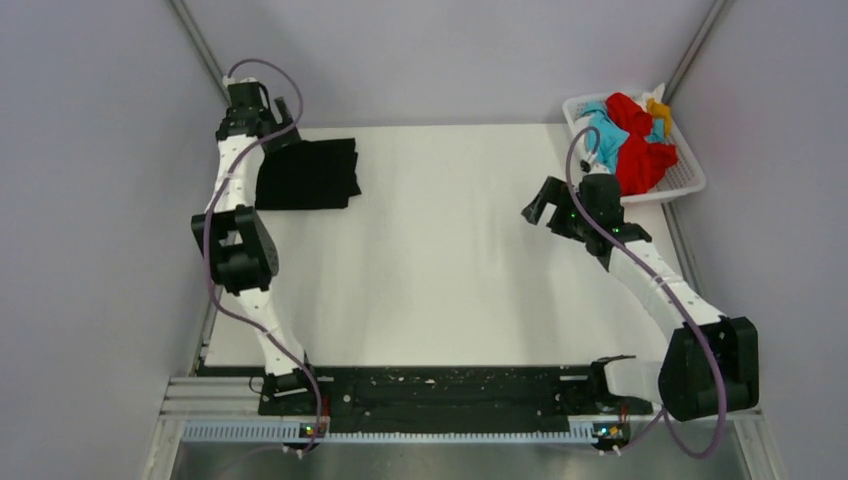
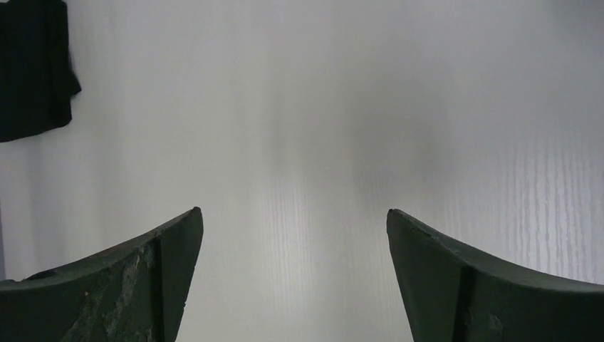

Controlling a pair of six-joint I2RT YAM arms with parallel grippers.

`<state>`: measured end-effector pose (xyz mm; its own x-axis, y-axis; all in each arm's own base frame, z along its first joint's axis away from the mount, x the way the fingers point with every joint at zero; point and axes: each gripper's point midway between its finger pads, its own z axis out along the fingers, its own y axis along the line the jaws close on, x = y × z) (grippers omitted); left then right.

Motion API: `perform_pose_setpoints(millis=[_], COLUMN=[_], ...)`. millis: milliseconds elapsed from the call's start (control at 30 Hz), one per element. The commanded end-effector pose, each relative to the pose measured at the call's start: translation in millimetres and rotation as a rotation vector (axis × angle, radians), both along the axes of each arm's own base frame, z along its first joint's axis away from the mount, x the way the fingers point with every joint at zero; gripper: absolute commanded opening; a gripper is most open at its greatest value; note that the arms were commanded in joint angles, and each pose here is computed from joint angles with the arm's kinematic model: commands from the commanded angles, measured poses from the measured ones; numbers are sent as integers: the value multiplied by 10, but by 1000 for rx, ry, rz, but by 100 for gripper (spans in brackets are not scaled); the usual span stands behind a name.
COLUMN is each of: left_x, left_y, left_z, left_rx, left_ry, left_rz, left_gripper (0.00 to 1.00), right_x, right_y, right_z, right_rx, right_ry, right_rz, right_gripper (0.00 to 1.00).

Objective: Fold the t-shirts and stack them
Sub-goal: Reset both arms

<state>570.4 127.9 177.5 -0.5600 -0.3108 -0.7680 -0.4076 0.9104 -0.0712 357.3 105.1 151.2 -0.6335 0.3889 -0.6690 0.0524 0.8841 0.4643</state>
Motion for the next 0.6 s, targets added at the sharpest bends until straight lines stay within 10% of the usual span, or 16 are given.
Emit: perform_pose_setpoints(millis=[0, 333, 567], left_x=[-389, -1888, -2344], left_y=[-719, -2470, -2552], left_z=[577, -97, -527], left_rx=[-200, -468, -473], left_ry=[-170, -209, -111], left_rz=[-94, -382, -327], left_gripper=[99, 99, 99], right_x=[-78, -341, -470], right_y=[-203, -547, -638], right_z=[138, 10, -237], right_rx=[-59, -116, -170], right_ry=[-99, -215, -185], right_rz=[-54, -213, -219], right_gripper=[99, 99, 99])
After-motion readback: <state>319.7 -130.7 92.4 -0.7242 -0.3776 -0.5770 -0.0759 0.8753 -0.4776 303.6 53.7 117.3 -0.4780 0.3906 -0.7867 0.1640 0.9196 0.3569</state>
